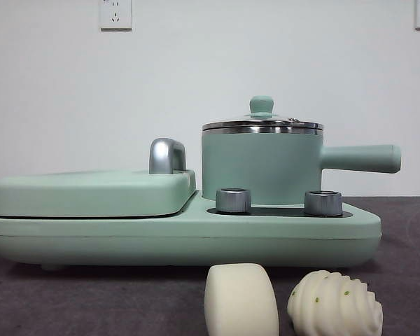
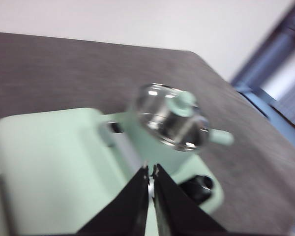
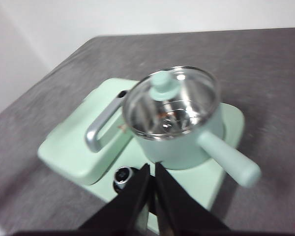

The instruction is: Put the buns in a small steamer

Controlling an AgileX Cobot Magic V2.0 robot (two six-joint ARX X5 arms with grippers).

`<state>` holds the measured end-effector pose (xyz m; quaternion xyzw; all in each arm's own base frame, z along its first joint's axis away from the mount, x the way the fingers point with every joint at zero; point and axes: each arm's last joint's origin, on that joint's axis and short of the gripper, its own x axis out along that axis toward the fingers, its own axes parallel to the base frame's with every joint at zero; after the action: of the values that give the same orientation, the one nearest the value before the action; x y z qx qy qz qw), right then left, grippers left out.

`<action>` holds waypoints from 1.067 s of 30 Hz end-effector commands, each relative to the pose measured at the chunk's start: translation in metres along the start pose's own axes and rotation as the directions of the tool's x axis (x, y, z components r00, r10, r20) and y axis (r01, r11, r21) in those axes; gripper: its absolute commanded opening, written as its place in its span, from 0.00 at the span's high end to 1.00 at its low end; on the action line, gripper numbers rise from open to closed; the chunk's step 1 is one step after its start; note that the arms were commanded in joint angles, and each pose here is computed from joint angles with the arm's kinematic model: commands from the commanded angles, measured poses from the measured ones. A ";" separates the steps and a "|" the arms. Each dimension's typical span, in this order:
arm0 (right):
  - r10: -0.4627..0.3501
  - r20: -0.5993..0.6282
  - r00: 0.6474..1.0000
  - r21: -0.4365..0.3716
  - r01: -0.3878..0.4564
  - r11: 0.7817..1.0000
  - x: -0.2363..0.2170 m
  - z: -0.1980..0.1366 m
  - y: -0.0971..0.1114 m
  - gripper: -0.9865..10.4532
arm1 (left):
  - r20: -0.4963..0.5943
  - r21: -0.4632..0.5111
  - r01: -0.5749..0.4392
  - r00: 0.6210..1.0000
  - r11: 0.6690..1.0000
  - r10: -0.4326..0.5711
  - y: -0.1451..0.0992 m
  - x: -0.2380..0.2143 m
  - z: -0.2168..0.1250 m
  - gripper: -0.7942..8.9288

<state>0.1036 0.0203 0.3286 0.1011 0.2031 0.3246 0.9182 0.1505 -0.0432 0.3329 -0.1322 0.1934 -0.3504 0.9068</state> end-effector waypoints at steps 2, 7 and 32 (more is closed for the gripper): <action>0.039 -0.003 0.999 -0.082 -0.039 0.996 0.002 0.008 0.000 0.90 | -0.015 0.051 0.096 0.995 0.994 -0.095 -0.004 0.009 0.009 0.90; 0.029 -0.011 1.000 -0.075 -0.030 0.997 0.002 0.007 0.000 0.90 | -0.026 0.064 0.100 0.995 0.993 -0.099 -0.002 0.014 0.009 0.86; 0.016 -0.013 1.000 -0.020 -0.016 1.000 0.002 0.007 0.000 0.46 | -0.205 0.002 0.134 0.970 0.991 -0.131 0.002 0.070 0.044 0.44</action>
<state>0.1086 0.0208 0.3301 0.0875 0.2102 0.3327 0.9151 0.2109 -0.0799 0.3440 -0.1223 0.2819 -0.4132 0.8572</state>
